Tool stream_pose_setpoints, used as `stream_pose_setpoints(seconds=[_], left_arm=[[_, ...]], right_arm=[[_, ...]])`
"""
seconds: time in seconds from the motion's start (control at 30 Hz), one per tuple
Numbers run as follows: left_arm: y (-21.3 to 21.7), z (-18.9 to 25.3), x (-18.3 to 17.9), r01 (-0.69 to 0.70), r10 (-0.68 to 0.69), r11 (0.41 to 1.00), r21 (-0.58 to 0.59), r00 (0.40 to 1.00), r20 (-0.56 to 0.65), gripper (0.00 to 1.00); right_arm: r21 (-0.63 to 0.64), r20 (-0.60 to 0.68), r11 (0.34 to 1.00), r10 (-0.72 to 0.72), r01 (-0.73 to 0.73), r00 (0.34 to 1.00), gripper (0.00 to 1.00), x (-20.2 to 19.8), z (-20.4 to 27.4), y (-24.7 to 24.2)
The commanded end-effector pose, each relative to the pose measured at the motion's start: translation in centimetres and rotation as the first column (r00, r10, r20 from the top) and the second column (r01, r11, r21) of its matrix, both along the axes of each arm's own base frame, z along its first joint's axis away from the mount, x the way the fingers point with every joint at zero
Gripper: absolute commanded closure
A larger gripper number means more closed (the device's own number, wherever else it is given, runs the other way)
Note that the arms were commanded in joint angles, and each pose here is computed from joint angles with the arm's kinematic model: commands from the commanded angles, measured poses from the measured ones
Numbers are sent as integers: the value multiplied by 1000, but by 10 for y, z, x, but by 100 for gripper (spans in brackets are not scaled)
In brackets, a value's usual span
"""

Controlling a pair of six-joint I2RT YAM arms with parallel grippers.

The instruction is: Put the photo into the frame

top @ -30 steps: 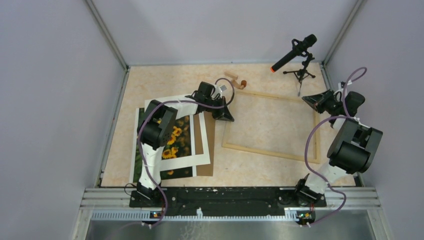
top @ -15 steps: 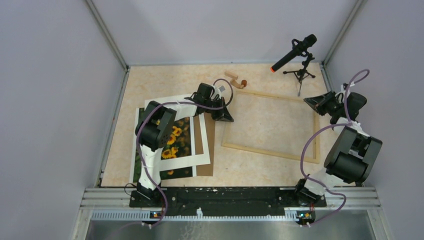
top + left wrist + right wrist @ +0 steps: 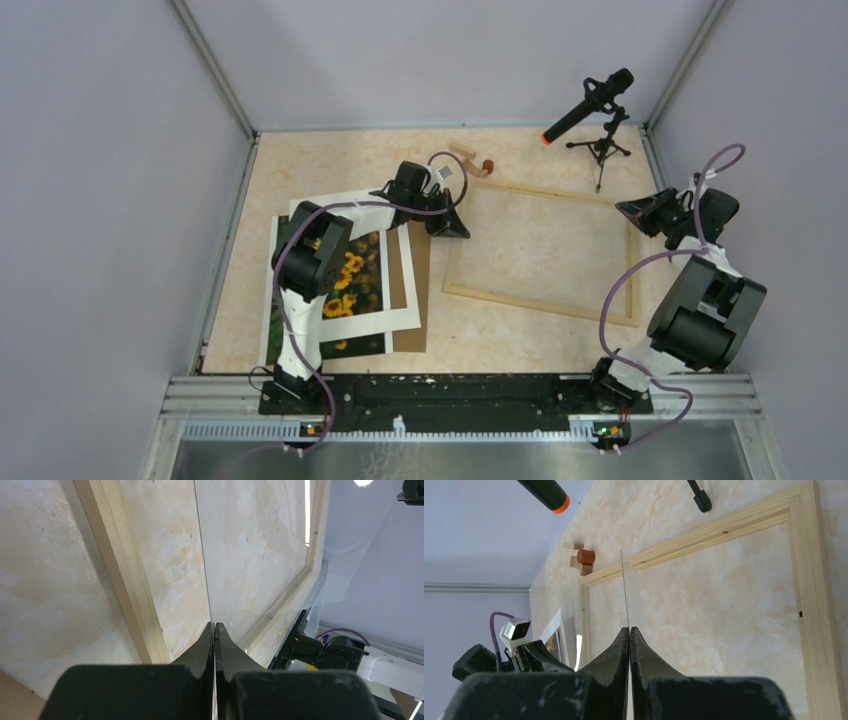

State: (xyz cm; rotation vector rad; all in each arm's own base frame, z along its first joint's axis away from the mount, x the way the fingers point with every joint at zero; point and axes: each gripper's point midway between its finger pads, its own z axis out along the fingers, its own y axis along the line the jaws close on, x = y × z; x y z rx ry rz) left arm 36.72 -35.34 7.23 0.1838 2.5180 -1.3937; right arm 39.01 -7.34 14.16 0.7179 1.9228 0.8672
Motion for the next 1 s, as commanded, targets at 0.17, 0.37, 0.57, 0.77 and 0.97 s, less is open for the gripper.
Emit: stream_pose_setpoints(seconds=[0.17, 0.37, 0.57, 0.77, 0.97], left_arm=[[-6, 18, 15, -4, 6, 1000, -30, 997, 71, 100], [-8, 13, 18, -4, 6, 999, -35, 999, 48, 100], [-11, 9, 21, -5, 7, 999, -37, 999, 41, 100], [-12, 7, 22, -7, 8, 999, -36, 999, 33, 100], [-10, 8, 20, -16, 17, 999, -28, 999, 40, 100]], right_arm=[[-41, 71, 998, -41, 44, 997, 100, 6, 23, -25], [-26, 67, 998, -49, 51, 997, 100, 11, 18, -30], [-20, 53, 998, -64, 65, 997, 100, 14, 7, -36], [-11, 53, 998, -66, 67, 996, 100, 15, 4, -39], [-13, 70, 997, -69, 70, 995, 100, 14, 12, -41]])
